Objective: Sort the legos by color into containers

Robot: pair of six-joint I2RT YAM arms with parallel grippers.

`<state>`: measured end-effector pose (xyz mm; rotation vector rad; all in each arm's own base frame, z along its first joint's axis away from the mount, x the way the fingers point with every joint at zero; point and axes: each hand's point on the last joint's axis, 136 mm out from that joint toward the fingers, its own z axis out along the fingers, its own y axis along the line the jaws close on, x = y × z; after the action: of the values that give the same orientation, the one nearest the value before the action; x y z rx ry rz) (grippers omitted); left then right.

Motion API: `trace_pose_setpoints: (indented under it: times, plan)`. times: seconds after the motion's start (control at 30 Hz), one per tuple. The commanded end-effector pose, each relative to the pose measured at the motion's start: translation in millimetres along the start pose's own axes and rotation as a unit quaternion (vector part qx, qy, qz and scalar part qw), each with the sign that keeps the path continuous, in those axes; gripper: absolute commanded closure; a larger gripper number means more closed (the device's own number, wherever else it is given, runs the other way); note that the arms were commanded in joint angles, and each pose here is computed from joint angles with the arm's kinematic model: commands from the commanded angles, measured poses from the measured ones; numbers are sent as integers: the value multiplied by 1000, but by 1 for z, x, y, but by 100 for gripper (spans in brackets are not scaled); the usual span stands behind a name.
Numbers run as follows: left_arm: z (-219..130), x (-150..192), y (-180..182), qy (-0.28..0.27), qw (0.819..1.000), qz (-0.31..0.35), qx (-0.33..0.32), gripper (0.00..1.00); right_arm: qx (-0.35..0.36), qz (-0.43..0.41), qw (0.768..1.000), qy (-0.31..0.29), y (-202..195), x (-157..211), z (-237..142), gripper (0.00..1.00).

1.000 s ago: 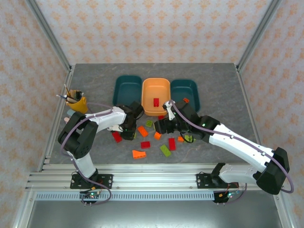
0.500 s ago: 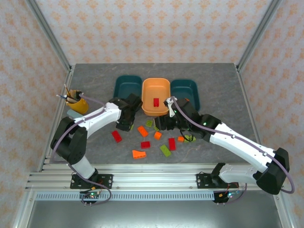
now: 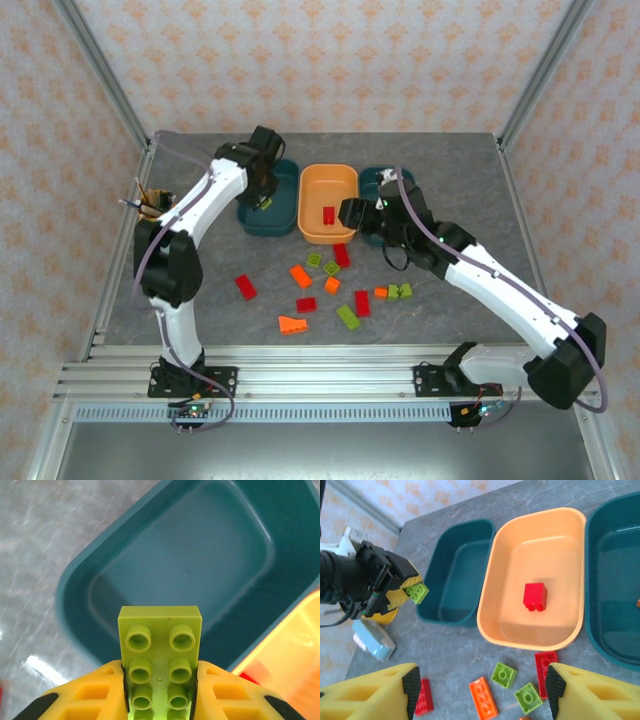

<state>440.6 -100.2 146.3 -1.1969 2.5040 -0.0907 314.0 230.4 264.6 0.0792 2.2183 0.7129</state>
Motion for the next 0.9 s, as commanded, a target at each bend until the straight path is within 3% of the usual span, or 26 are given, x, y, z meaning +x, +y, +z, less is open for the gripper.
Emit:
trace_pose_setpoints:
  times: [0.0, 0.27, 0.5, 0.67, 0.87]
  plan:
    - [33, -5, 0, 28, 995, 91, -36, 68, 7, 90, 996, -25, -7, -25, 11, 31]
    - [84, -17, -35, 38, 987, 152, -32, 62, 38, 131, 991, -11, -31, -26, 24, 31]
    - [102, -10, -37, 54, 984, 164, -37, 46, 110, 126, 986, 21, -61, -5, 22, 31]
    - [69, -22, -48, 33, 986, 161, -5, 37, 149, 129, 980, 24, -77, 4, 7, 32]
    - [-9, -32, -64, -13, 980, 187, 63, 30, 195, 148, 969, 22, -98, 14, -15, 32]
